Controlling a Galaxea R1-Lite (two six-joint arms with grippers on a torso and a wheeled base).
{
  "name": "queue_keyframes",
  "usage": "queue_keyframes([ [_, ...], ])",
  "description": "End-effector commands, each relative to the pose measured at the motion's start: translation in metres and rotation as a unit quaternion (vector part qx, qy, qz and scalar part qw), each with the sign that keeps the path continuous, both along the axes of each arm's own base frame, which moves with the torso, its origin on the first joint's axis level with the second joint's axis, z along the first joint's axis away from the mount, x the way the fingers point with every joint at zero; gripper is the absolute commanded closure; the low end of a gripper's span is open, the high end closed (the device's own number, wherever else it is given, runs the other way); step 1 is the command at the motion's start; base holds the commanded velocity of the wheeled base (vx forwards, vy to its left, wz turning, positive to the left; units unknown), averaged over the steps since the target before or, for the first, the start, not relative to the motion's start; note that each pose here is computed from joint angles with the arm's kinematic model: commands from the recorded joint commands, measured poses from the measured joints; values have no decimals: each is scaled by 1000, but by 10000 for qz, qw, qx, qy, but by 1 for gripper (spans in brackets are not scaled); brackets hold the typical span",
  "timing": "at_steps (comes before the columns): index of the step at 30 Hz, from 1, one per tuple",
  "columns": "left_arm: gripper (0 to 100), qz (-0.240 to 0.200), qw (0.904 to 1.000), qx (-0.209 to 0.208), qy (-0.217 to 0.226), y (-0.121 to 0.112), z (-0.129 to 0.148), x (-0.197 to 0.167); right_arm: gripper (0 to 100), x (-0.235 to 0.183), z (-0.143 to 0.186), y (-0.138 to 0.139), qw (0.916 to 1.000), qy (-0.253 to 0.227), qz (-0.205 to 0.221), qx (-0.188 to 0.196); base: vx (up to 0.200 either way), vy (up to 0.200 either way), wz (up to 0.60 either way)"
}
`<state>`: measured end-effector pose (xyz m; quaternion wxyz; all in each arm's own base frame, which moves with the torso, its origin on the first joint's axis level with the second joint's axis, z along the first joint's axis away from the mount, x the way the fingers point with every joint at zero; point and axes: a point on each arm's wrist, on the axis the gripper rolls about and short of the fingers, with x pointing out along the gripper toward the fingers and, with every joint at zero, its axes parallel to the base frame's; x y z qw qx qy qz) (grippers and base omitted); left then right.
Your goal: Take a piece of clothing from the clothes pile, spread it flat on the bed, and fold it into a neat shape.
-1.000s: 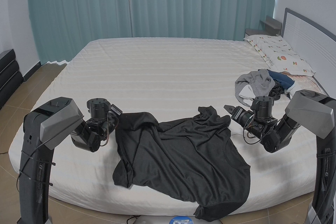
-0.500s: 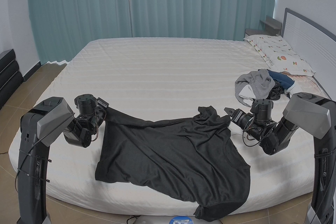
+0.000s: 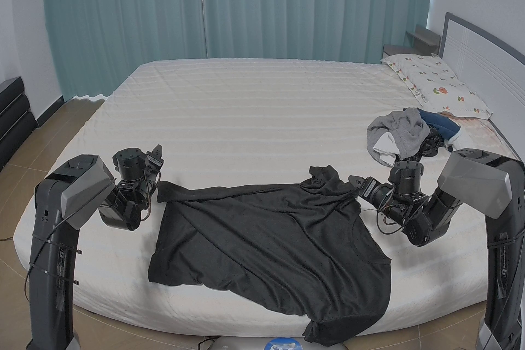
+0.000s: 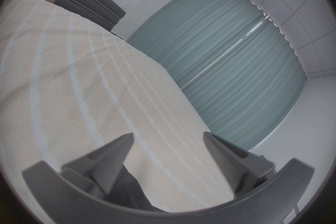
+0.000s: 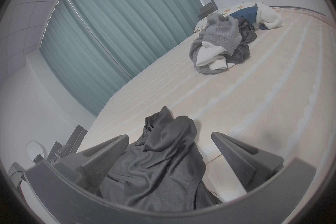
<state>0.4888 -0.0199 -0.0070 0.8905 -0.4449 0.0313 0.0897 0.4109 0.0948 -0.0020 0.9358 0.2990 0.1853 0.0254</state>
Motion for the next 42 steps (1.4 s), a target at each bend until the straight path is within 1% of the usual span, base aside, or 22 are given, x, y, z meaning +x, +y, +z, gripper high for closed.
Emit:
queue_keyframes([
  [1, 0, -27, 9997, -58, 236, 0, -5, -6, 0, 0, -17, 3, 9998, 187, 42, -59, 0, 0, 0],
  [4, 0, -26, 9990, -135, 417, 0, -7, -10, 0, 0, -24, 7, 9996, 243, 87, -91, 0, 0, 0],
  [7, 0, -18, 9985, -244, 487, 0, -4, -14, 0, 0, -25, 8, 9996, 249, 105, -100, 0, 0, 0],
  [8, 0, -76, 9976, -407, 556, 0, 2, -22, 0, 1, -25, 8, 9996, 250, 104, -98, 0, 0, 0],
  [9, 0, -135, 9972, -458, 578, -1, 4, -25, 0, 1, -26, 8, 9995, 264, 104, -101, 0, 0, 0],
  [11, 0, -526, 9931, -798, 677, -2, 15, -40, 0, 2, -32, 8, 9993, 338, 108, -126, 0, 0, 0],
  [14, 0, -854, 9871, -1102, 791, -3, 22, -54, 0, 8, -37, 9, 9993, 326, 109, -148, 0, 0, 0],
  [16, 0, -916, 9855, -1144, 858, -3, 22, -58, 0, 11, -37, 9, 9992, 336, 112, -180, 0, 0, 0],
  [20, 0, -900, 9850, -1145, 926, -3, 18, -58, 0, 18, -42, 8, 9988, 432, 78, -208, 0, 0, 0],
  [29, 0, -897, 9847, -1146, 956, -3, 16, -58, 0, 21, -48, 6, 9983, 535, 122, -207, 0, 0, 0],
  [30, 0, -889, 9848, -1144, 956, -3, 16, -58, 100, 21, -48, 6, 9980, 580, 122, -217, 0, 0, 0],
  [34, 0, -897, 9847, -1146, 956, -3, 16, -58, 100, 23, -47, 7, 9977, 632, 130, -229, 0, 0, 0],
  [38, 0, -896, 9847, -1146, 964, -3, 16, -58, 100, 28, -47, 7, 9982, 547, 69, -221, 0, 0, 0],
  [39, 0, -901, 9844, -1149, 980, -3, 15, -58, 100, 32, -50, 6, 9984, 516, -2, -219, 0, 0, 0],
  [42, 0, -901, 9844, -1149, 980, -3, 14, -58, 100, 40, -42, -1, 9990, 322, -227, -215, 0, 0, 0],
])
